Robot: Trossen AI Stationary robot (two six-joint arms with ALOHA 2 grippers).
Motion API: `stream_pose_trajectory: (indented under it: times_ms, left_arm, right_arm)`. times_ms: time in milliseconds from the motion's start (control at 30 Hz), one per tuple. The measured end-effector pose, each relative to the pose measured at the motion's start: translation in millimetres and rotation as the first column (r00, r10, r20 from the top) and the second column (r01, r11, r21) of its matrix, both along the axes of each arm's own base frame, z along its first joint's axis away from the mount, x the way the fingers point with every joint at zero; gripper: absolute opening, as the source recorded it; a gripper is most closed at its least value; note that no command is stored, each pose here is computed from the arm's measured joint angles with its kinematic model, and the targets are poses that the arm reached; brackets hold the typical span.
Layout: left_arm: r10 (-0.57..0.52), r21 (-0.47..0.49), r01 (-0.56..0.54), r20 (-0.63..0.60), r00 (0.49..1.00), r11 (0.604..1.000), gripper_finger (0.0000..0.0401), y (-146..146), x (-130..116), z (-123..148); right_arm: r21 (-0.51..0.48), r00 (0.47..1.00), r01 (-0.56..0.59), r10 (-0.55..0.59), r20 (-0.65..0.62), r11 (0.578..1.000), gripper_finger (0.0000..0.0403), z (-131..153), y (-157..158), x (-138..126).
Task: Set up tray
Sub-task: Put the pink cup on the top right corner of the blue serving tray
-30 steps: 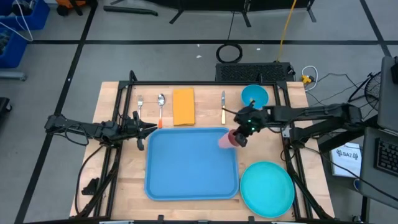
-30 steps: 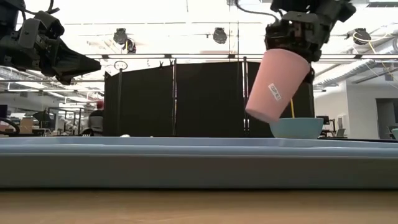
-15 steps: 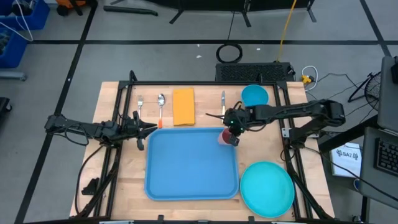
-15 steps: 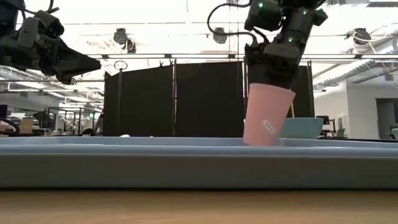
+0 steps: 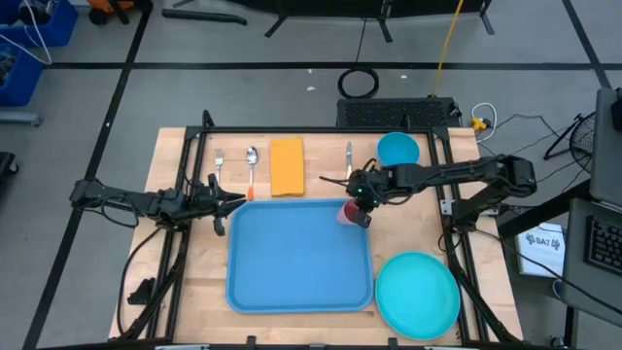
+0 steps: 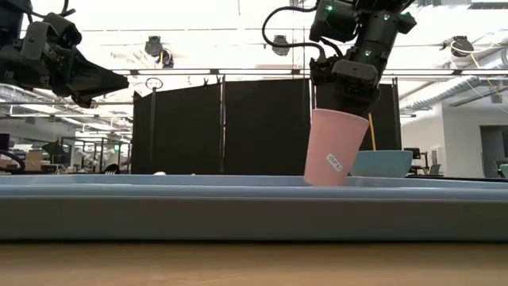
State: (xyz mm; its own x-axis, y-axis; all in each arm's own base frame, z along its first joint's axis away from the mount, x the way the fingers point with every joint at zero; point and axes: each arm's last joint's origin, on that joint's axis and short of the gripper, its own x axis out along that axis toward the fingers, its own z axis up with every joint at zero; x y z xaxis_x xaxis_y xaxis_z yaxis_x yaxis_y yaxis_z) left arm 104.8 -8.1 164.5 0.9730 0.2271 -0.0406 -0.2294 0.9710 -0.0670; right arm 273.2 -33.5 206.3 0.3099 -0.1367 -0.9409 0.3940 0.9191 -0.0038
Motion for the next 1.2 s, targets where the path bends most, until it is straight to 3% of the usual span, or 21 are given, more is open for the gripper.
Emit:
stream_pose_trajectory:
  times_ms: [400, 1200]
  left_arm:
    - [0.0, 0.001, 0.0, 0.0, 1.0, 1.0, 0.0067, 0.0, 0.0, 0.0]
    - [-0.008, -0.002, 0.008, 0.0, 1.0, 1.0, 0.0067, -0.2, 0.0, 0.0]
  right_arm:
    - [-0.006, 1.0, -0.003, 0.003, -0.006, 1.0, 0.0, 14.5, 0.3, 2.9]
    - [0.066, 1.0, -0.01, 0.008, 0.022, 0.998, 0.0008, 8.2, 3.1, 10.9]
